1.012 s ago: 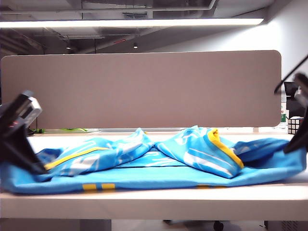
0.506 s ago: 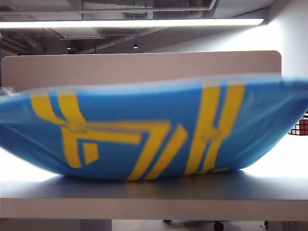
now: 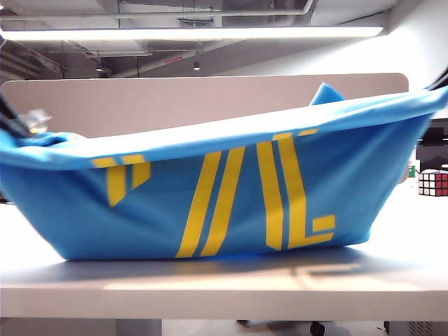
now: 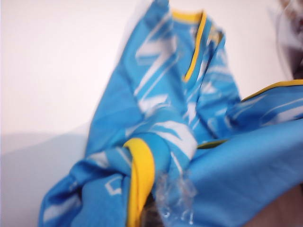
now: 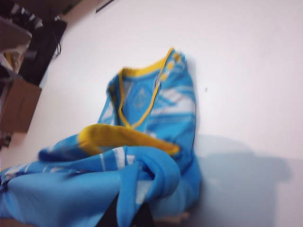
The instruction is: Fold the bottom side of the soccer jersey horizontally towards the center, about one-third of the way, then fold the sleeve back towards the center, creating a straight line along the edge of the the soccer jersey, and finally fold the bottom of the soccer jersey up towards the top, creating a neat rectangle.
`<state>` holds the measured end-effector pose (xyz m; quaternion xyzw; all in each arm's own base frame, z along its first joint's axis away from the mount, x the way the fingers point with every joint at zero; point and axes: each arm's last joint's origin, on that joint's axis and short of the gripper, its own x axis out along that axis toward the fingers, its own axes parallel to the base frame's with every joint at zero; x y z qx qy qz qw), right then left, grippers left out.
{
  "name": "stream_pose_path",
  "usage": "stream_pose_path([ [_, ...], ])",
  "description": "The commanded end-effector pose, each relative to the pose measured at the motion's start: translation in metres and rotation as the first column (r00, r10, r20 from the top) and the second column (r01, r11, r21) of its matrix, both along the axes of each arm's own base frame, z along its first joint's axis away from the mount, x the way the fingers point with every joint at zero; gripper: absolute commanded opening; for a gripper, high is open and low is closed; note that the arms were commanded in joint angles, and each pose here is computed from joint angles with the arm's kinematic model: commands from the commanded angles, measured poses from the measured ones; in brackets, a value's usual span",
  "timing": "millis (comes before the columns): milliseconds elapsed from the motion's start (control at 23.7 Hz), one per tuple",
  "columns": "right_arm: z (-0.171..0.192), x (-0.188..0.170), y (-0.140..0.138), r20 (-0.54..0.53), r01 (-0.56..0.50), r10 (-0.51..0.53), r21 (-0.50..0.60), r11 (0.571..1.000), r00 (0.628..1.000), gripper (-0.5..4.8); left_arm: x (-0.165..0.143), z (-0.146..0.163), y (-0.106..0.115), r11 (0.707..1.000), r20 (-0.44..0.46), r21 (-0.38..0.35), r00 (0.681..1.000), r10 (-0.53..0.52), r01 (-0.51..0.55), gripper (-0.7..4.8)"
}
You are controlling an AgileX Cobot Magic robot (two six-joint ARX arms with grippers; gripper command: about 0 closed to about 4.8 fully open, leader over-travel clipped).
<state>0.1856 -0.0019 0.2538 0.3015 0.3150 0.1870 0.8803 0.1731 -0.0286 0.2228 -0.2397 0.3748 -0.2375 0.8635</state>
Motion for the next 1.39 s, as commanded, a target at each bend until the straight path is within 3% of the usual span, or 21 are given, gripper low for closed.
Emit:
stream_pose_path([
  [42, 0.000, 0.041, -0.004, 0.018, 0.016, -0.016, 0.019, 1.000, 1.000, -0.04, 0.049, 0.020, -0.003, 1.000, 0.091, -0.024, 0.996, 0.020, -0.018, -0.06],
  [126, -0.007, 0.068, -0.007, -0.008, 0.005, -0.005, 0.028, 1.000, 1.000, -0.04, 0.076, 0.023, -0.005, 1.000, 0.078, -0.019, 0.997, 0.007, -0.006, -0.06],
  [253, -0.019, 0.128, -0.012, -0.052, -0.038, 0.040, 0.054, 0.998, 0.998, -0.04, 0.147, 0.019, -0.011, 0.999, 0.040, -0.032, 0.999, -0.018, 0.020, -0.06],
  [422, -0.025, 0.182, -0.018, -0.049, -0.053, 0.056, 0.049, 0.997, 0.997, -0.04, 0.215, 0.004, -0.016, 0.999, 0.015, -0.036, 1.000, -0.024, 0.025, -0.05],
  [548, -0.029, 0.211, -0.021, -0.044, -0.052, 0.055, 0.048, 0.997, 0.998, -0.04, 0.248, -0.004, -0.018, 0.999, 0.026, -0.036, 0.999, -0.024, 0.025, 0.08],
  [675, -0.034, 0.232, -0.023, -0.021, -0.051, 0.052, 0.040, 0.998, 0.998, 0.03, 0.269, -0.008, -0.016, 1.000, 0.086, -0.021, 0.996, 0.007, -0.006, 1.65],
  [717, -0.035, 0.236, -0.023, 0.002, -0.052, 0.052, 0.037, 0.998, 0.999, 0.38, 0.272, -0.008, -0.016, 1.000, 0.115, -0.018, 0.993, 0.017, -0.015, 2.12],
  [759, -0.034, 0.241, -0.026, 0.060, -0.052, 0.050, 0.031, 0.998, 0.997, 1.62, 0.274, -0.006, -0.013, 0.999, 0.146, -0.019, 0.988, 0.039, -0.037, 2.82],
  [801, -0.030, 0.243, -0.027, 0.113, -0.051, 0.048, 0.025, 0.998, 0.992, 2.21, 0.276, -0.003, -0.010, 0.998, 0.177, -0.023, 0.983, 0.053, -0.050, 3.22],
  [885, -0.026, 0.245, -0.031, 0.165, -0.070, 0.063, 0.036, 0.997, 0.984, 2.32, 0.277, 0.000, -0.004, 0.997, 0.195, -0.056, 0.979, 0.055, -0.045, 3.45],
  [1054, -0.019, 0.242, -0.037, 0.185, -0.161, 0.135, 0.135, 0.978, 0.973, 2.30, 0.276, 0.000, 0.012, 0.989, 0.141, -0.149, 0.989, 0.034, -0.013, 3.44],
  [1138, -0.016, 0.238, -0.043, 0.158, -0.201, 0.171, 0.203, 0.958, 0.973, 2.00, 0.272, 0.003, 0.020, 0.982, 0.113, -0.185, 0.994, -0.003, 0.024, 3.36],
  [1181, -0.011, 0.234, -0.043, 0.162, -0.224, 0.193, 0.204, 0.953, 0.968, 1.58, 0.268, 0.008, 0.025, 0.983, 0.128, -0.177, 0.992, -0.018, 0.041, 3.01],
  [1265, 0.009, 0.221, -0.042, 0.206, -0.263, 0.233, 0.131, 0.956, 0.950, 0.40, 0.253, 0.026, 0.029, 0.988, 0.193, -0.134, 0.980, -0.053, 0.080, 1.76],
  [1391, 0.046, 0.193, -0.038, 0.258, -0.247, 0.242, -0.014, 0.969, 0.935, 0.19, 0.220, 0.057, 0.032, 0.993, 0.290, -0.052, 0.953, -0.086, 0.105, 1.17],
])
